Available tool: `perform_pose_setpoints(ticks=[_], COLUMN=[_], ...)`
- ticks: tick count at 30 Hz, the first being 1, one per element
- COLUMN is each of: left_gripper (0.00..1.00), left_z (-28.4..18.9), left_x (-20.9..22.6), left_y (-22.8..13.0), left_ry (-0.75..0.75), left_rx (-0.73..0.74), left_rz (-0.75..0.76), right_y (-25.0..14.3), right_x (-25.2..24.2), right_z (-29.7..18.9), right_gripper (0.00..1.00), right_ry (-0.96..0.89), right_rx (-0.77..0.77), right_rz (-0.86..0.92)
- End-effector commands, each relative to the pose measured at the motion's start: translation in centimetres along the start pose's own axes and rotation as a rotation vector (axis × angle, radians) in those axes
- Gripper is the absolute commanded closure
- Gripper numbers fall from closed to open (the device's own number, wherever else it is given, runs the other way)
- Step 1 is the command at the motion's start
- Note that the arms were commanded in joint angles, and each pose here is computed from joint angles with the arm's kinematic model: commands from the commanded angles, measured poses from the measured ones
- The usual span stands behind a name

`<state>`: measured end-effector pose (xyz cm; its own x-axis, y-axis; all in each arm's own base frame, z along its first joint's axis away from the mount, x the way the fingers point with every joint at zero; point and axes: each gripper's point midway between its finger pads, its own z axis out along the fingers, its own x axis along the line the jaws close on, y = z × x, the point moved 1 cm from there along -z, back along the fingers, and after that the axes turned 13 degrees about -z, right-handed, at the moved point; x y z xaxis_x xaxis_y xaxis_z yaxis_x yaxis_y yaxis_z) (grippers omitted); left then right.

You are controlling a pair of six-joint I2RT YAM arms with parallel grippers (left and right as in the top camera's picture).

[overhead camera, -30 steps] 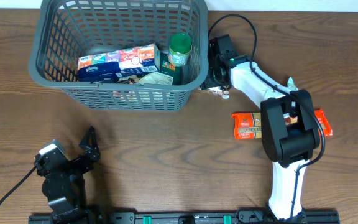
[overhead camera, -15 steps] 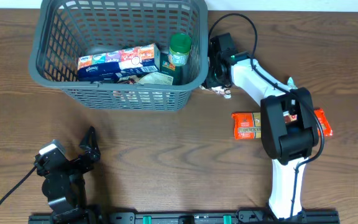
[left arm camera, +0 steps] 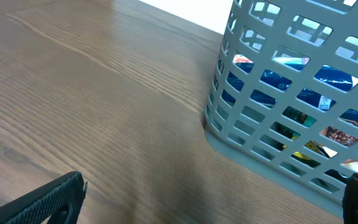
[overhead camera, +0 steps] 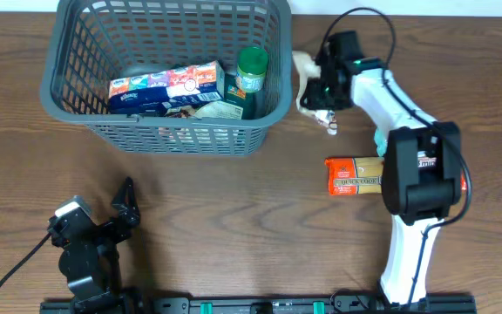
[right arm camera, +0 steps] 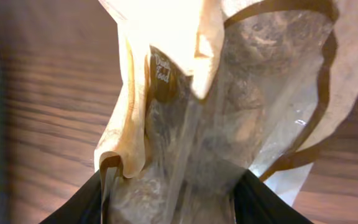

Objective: Pack container
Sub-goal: 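Lift the brown snack bag over the basket and open the right gripper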

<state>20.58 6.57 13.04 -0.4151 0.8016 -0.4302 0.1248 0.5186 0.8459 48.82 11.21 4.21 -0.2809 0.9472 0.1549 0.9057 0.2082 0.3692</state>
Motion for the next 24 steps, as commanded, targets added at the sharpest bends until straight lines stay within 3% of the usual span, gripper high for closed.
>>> perform_pose_setpoints(ticks=[1,16,24], left_gripper=[0.02,0.02,0.01], left_z=[0.3,0.3,0.3], left_x=[0.3,0.3,0.3], left_y=[-0.8,-0.8,-0.8], left_ry=[0.002,0.002,0.002], left_rx=[0.018,0.018,0.018], left_rz=[-0.004,-0.004,-0.004], right_y=[3.8,8.4,11.0], right_x=[1.4,3.3,7.3], right_z=[-5.2,-17.5,-28.7], right_gripper=[0.99,0.99,0.99], right_ry=[0.106,0.182,0.215], right_rx=[-0.15,-0.462,-0.769], right_rz=[0.006,-0.07,-0.222])
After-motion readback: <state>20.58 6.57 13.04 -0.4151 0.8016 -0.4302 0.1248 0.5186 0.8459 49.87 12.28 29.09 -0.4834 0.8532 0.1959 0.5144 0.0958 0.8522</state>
